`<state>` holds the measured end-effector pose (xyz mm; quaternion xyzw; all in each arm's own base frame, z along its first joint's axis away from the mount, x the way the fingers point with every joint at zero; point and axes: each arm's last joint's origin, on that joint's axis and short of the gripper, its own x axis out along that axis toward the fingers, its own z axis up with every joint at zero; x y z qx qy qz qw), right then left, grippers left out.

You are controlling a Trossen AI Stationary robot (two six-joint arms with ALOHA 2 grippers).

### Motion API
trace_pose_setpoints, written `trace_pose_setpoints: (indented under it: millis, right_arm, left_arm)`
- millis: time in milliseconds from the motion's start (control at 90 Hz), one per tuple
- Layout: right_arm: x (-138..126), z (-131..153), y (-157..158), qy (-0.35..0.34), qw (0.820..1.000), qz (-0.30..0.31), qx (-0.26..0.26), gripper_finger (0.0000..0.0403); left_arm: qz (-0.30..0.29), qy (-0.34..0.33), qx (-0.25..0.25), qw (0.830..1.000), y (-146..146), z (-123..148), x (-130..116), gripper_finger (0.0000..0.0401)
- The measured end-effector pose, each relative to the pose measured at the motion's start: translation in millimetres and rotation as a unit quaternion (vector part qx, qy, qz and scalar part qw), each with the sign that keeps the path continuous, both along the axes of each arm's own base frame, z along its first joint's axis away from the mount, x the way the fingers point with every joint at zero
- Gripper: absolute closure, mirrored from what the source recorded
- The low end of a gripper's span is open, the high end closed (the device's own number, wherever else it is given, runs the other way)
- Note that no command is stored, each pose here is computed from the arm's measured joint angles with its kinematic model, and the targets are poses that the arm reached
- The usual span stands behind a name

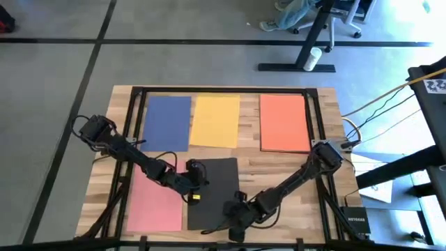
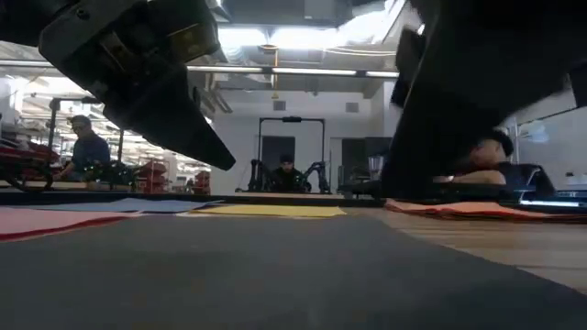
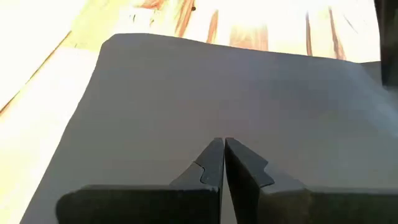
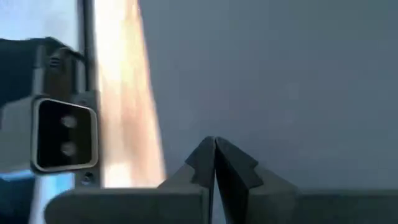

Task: Organize paper
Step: Move the orange paper to the bottom right of the table

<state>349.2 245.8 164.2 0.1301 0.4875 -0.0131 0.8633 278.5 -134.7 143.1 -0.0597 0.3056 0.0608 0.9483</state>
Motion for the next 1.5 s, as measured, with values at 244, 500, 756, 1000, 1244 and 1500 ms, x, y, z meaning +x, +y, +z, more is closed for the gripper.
trace_pose_setpoints:
  millis: [244, 500, 756, 1000, 1244, 1500]
  right_arm:
    - [-44, 52, -45, 0.061, 0.977, -0.065, -0.191, 0.0401]
    - [-65, 62, -96, 0.187, 0.926, -0.118, -0.307, 0.0345]
    - [-78, 22, -135, 0.228, 0.919, -0.094, -0.309, 0.0282]
    - [-119, 2, -172, 0.147, 0.954, -0.104, -0.24, 0.0281]
    - [-147, 0, -196, 0.096, 0.969, -0.119, -0.193, 0.0293]
    - [-145, -10, -219, 0.105, 0.966, -0.116, -0.204, 0.0304]
  left_arm:
    - [0.0, 0.0, 0.0, 1.0, 0, 0, 0, 0.0401]
    - [0.001, 0.0, -0.001, 1.0, 0, 0, 0, 0.0401]
    - [0.0, 0.001, 0.0, 1.0, 0, 0, 0, 0.0401]
    - [0.0, 0.0, 0.003, 1.0, 1, 0, 0, 0.0401]
    - [0.017, 0.0, 0.008, 1.0, 13, 0, 6, 0.0401]
    - [0.035, -0.01, 0.032, 0.999, 41, 3, 19, 0.0401]
